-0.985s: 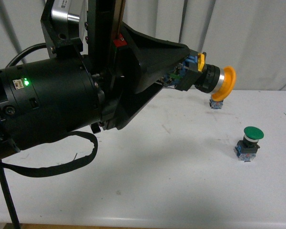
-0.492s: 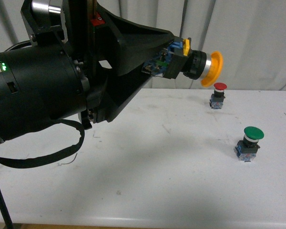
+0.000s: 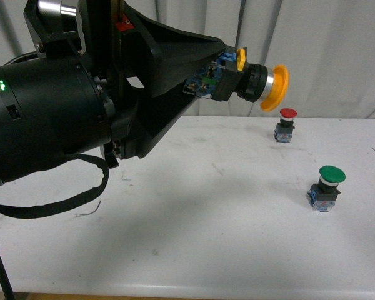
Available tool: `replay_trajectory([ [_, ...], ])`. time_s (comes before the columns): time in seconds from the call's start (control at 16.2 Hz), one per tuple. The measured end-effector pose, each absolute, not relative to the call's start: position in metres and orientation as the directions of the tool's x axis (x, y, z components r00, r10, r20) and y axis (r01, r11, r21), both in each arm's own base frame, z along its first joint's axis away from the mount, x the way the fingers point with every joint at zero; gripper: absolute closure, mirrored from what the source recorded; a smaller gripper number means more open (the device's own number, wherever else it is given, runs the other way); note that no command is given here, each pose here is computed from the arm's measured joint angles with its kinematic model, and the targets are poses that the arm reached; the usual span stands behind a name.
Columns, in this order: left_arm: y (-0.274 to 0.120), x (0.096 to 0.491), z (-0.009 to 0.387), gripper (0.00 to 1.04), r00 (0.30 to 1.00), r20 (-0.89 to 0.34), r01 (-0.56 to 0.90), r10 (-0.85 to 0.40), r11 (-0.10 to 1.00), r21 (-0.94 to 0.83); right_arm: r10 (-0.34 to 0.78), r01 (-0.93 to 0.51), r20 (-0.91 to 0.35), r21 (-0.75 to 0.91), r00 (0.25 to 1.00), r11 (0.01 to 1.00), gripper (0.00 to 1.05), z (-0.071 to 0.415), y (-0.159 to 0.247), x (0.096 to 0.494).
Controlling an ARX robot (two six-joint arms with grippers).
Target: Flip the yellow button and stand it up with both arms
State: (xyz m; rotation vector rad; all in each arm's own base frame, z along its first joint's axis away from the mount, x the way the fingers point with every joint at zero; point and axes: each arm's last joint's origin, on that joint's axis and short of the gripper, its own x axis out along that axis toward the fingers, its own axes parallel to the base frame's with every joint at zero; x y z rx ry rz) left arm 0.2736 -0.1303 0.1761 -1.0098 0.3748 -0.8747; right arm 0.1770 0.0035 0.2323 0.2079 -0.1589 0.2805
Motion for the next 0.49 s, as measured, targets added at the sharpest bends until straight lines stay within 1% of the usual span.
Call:
replay_trajectory([
  [0.06,-0.13,0.274,0.176,0.69,0.615,0.109,0.459,-0.781,0.242,-0.855,0.29,-0.328,0.196,0.198,0.937,0.924,0.06,0.242,0.011,0.203],
  [0.12,-0.129,0.274,0.177,0.69,0.617,0.113,0.46,-0.779,0.241,-0.854,0.327,-0.362,0.175,0.241,0.929,0.9,0.06,0.242,0.018,0.227],
  [0.18,-0.128,0.274,0.18,0.69,0.62,0.12,0.465,-0.775,0.24,-0.852,0.367,-0.4,0.165,0.288,0.916,0.87,0.06,0.238,0.021,0.24],
  [0.25,-0.126,0.274,0.181,0.69,0.623,0.126,0.469,-0.772,0.24,-0.85,0.404,-0.441,0.177,0.339,0.897,0.831,0.06,0.235,0.022,0.244],
  [0.37,-0.125,0.274,0.181,0.69,0.629,0.125,0.465,-0.768,0.243,-0.851,0.497,-0.554,0.251,0.458,0.831,0.695,0.06,0.228,0.031,0.243],
  [0.43,-0.125,0.273,0.18,0.69,0.628,0.122,0.463,-0.769,0.243,-0.852,0.551,-0.594,0.262,0.54,0.792,0.596,0.06,0.22,0.038,0.241],
  [0.49,-0.125,0.273,0.18,0.69,0.628,0.121,0.462,-0.769,0.243,-0.853,0.584,-0.57,0.228,0.646,0.779,0.508,0.06,0.21,0.045,0.242],
])
